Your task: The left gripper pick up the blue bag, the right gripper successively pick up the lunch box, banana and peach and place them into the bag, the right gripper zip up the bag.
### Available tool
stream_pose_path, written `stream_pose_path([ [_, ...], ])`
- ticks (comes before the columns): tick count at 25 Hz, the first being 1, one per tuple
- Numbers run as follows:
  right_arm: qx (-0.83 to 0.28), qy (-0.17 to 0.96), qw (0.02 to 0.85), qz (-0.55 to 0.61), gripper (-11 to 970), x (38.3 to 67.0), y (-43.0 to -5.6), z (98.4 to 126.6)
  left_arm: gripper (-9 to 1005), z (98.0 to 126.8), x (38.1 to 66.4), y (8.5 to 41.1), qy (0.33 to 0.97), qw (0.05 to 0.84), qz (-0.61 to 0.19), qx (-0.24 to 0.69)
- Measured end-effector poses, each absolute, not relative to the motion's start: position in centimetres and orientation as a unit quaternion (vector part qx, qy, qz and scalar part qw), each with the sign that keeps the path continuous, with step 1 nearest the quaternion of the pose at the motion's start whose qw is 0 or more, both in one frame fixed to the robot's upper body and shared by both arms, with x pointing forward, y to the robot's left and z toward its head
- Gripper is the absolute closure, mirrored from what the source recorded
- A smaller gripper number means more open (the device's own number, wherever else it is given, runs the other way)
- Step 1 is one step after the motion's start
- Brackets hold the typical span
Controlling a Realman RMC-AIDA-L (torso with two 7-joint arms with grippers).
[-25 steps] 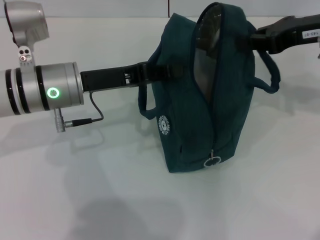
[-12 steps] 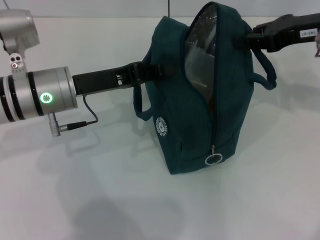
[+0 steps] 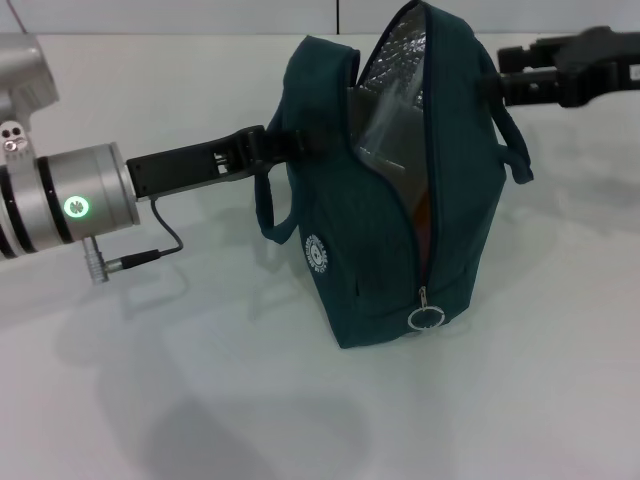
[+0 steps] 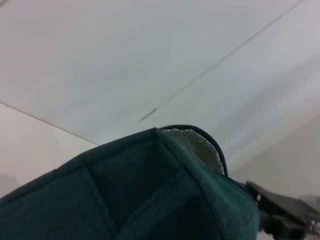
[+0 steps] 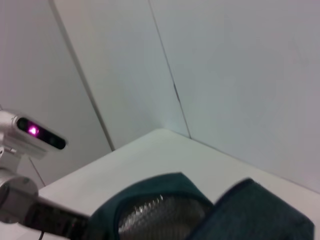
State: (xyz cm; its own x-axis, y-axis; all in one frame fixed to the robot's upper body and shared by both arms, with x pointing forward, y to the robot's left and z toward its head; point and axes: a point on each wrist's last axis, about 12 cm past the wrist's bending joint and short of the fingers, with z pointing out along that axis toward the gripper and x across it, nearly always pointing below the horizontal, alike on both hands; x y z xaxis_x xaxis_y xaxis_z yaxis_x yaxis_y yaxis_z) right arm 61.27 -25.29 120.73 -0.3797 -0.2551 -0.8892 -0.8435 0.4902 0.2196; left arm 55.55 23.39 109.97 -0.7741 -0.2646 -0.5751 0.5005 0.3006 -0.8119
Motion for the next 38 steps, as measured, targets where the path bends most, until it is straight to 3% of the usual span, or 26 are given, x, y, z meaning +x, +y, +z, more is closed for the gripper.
stream_pose_path([
  [3, -0.371, 0.743, 0.429, 0.355, 344, 60.5, -26.2, 120.5, 935, 109.8, 55.4, 23.7, 0.737, 0.331, -0.585, 0.072],
  [8, -0.379, 0.681, 0.491, 0.389, 254, 58.6, -27.8, 121.1, 935, 109.6, 55.3, 23.8, 0.737, 0.333, -0.584, 0.069],
  [13, -0.397, 0.627, 0.528, 0.413, 233, 56.5, -28.9, 121.2, 935, 109.5, 55.2, 23.8, 0.737, 0.332, -0.585, 0.068],
  [28, -0.488, 0.533, 0.483, 0.494, 205, 50.8, -28.8, 116.6, 935, 109.4, 55.1, 23.7, 0.737, 0.33, -0.587, 0.065],
  [38, -0.467, 0.629, 0.413, 0.464, 210, 50.9, -28.6, 111.4, 935, 109.4, 55.1, 23.9, 0.734, 0.333, -0.589, 0.06],
])
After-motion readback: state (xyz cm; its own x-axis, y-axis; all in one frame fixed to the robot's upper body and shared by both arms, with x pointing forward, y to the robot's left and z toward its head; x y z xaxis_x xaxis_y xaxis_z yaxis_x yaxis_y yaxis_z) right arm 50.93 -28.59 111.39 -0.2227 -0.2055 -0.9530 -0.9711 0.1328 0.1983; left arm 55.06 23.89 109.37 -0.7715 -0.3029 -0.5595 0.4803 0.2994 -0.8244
